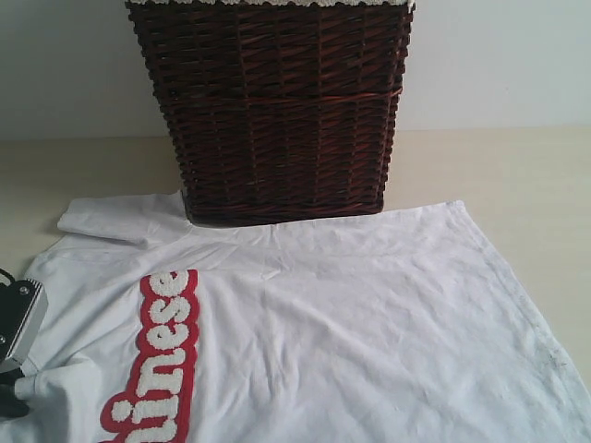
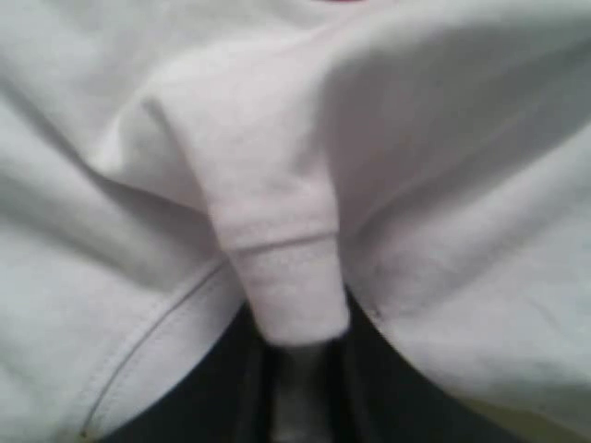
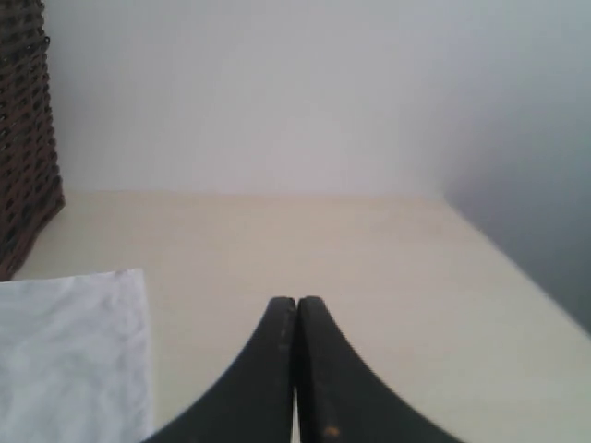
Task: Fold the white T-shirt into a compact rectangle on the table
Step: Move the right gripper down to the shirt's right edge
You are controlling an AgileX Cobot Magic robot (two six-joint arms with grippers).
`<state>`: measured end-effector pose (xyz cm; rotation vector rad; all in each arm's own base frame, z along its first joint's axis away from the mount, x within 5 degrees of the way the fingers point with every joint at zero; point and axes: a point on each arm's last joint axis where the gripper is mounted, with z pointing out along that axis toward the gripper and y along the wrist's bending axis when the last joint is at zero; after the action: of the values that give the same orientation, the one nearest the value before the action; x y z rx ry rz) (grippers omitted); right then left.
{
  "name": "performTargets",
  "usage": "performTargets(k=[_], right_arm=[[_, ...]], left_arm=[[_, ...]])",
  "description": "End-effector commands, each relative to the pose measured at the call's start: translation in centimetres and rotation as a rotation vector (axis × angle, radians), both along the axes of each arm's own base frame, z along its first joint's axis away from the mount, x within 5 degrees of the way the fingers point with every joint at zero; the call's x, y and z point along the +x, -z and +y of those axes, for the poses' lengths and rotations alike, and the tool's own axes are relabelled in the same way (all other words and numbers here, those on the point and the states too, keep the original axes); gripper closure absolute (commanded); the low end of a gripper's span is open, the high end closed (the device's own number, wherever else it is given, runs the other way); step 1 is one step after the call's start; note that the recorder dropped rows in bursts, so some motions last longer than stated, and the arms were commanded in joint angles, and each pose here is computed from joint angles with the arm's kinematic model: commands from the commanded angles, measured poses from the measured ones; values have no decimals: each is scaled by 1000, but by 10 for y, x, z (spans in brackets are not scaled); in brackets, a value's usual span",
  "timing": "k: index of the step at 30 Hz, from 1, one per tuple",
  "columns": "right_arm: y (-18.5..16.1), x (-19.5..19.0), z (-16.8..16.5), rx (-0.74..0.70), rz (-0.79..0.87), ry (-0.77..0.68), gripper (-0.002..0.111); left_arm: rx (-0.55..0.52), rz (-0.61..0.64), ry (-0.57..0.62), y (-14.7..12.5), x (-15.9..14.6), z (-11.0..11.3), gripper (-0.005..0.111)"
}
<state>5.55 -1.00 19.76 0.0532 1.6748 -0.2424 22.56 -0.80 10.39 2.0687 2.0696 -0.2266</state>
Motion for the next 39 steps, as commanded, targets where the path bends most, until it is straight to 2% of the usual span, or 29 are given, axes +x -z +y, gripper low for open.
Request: performTargets(k=[1,4,7,11,16,20,24,26,27,28,29,30,31,32,34,36,37,38,39], right_arm=[[-4,9,-4,-268,52,-1,108],[-12,27,-9,-328,209,-32,108],[-17,54,-15,-267,360,-56,108],[-16,98,-24,-75,562,-49,108],[-5,151,-28,304,721,12,108],[1,182,-31,412,795,20,108],[16,205,-31,589,819,70,108],[22,207,-31,538,853,27,108],[24,206,-30,402,885,-67,108],[24,206,-28,327,904,-128,108],[25,202,-22,109,969,-331,108],[25,198,-19,-14,994,-457,108],[23,186,-9,-246,1041,-801,108],[21,174,-1,-408,1041,-1109,108],[17,162,8,-597,917,-1476,108],[19,172,6,-628,886,-1425,106],[21,176,4,-651,898,-1418,102],[30,179,-1,-693,948,-1447,88],[34,181,-4,-712,971,-1464,80]], left_arm=[[143,-73,59,25,0,12,107],[143,-73,59,25,0,12,107],[143,-73,59,25,0,12,107],[143,-73,59,25,0,12,107],[143,-73,59,25,0,12,107],[143,-73,59,25,0,12,107],[143,-73,59,25,0,12,107],[143,-73,59,25,0,12,107],[143,-73,59,25,0,12,107],[143,-73,59,25,0,12,107],[143,-73,59,25,0,12,107],[143,-73,59,25,0,12,107],[143,-73,59,25,0,12,107],[143,-73,59,25,0,12,107],[143,-73,59,25,0,12,107],[144,-75,59,25,1,12,107],[144,-75,59,25,1,12,107],[144,-75,59,25,1,12,107],[144,-75,59,25,1,12,107]])
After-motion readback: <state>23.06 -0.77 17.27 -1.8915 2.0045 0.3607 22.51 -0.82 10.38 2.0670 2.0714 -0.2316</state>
